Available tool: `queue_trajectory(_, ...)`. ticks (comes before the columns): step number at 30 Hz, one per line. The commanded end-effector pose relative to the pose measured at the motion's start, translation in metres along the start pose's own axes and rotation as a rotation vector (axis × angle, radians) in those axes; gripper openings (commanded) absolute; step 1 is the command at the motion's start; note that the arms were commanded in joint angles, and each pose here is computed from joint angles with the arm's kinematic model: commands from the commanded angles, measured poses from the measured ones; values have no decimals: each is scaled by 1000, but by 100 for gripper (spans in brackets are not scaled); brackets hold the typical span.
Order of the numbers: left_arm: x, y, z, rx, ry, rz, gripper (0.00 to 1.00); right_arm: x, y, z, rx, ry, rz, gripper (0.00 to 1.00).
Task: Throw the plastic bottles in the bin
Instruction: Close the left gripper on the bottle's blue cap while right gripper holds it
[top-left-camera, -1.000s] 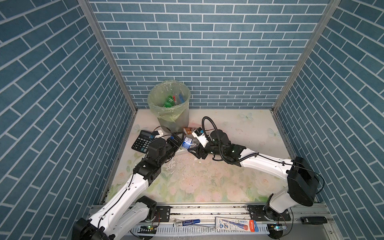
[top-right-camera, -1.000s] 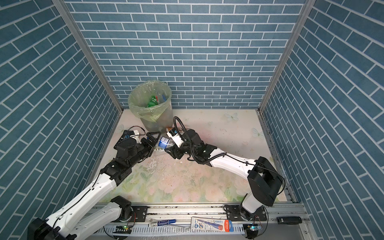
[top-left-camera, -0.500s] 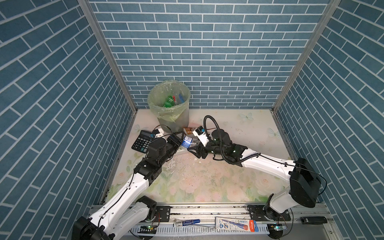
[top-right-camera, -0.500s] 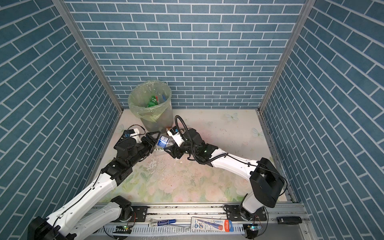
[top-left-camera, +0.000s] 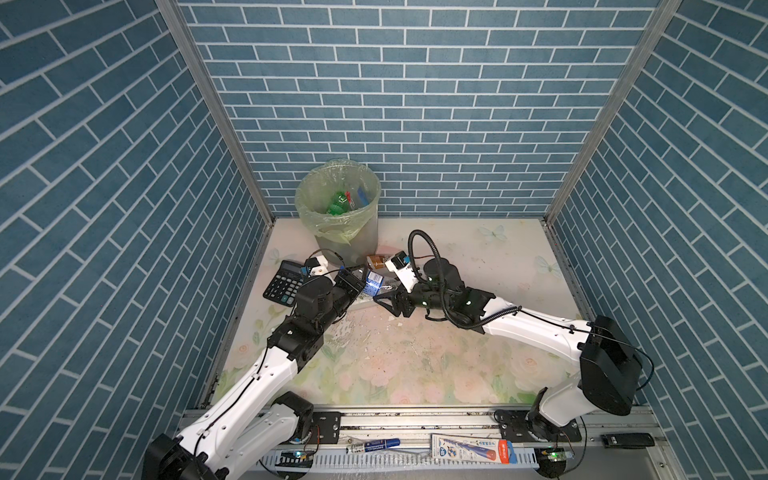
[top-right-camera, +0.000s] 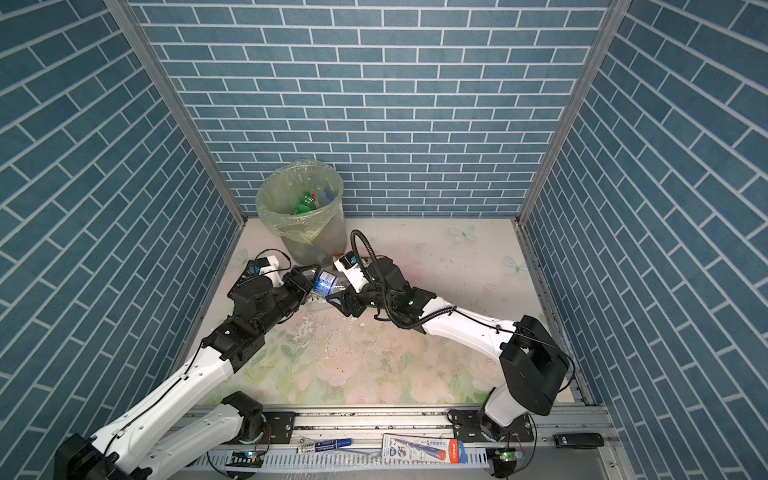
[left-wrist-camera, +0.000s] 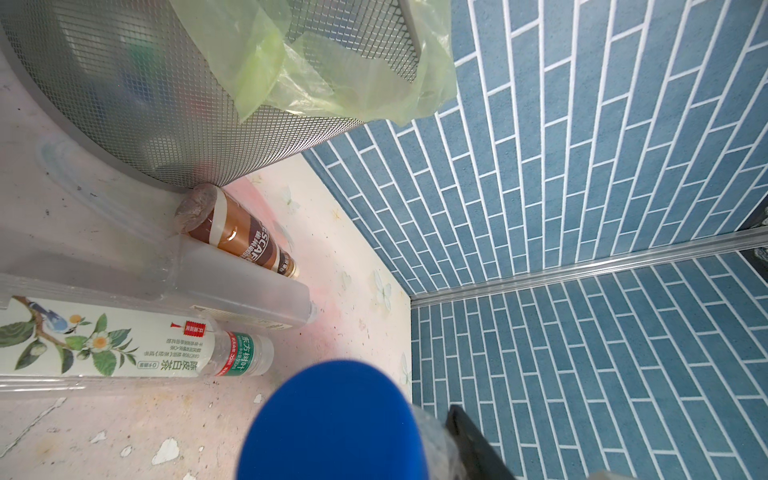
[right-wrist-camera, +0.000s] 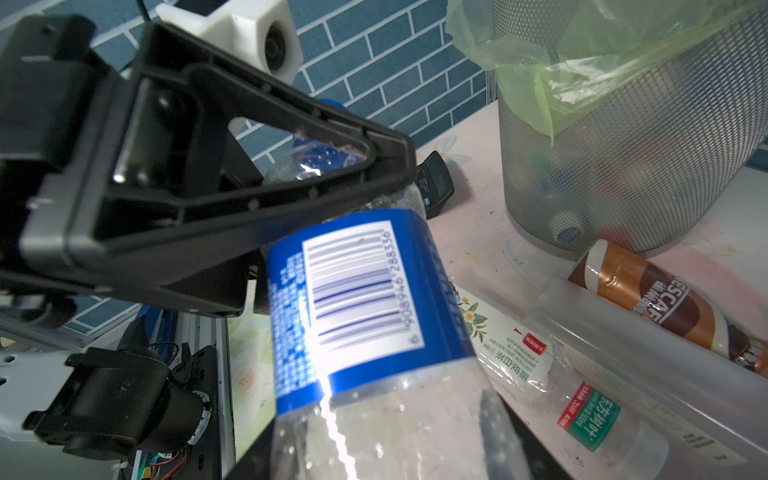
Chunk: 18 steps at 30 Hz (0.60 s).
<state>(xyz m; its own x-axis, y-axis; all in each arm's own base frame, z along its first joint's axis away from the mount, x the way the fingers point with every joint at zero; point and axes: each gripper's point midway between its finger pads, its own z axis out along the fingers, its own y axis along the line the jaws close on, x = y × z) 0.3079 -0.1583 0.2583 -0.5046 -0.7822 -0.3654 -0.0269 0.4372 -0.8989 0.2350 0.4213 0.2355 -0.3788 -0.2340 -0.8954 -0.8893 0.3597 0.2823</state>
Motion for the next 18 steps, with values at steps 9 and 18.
queue_trajectory(9, -13, -12, -6, -68, -17, 149, 52, -24, 3, -32, 64, -37, -46, 79)
queue_trajectory(18, -35, -41, -8, -137, -34, 322, 52, -56, 1, -67, 172, -62, -76, 94)
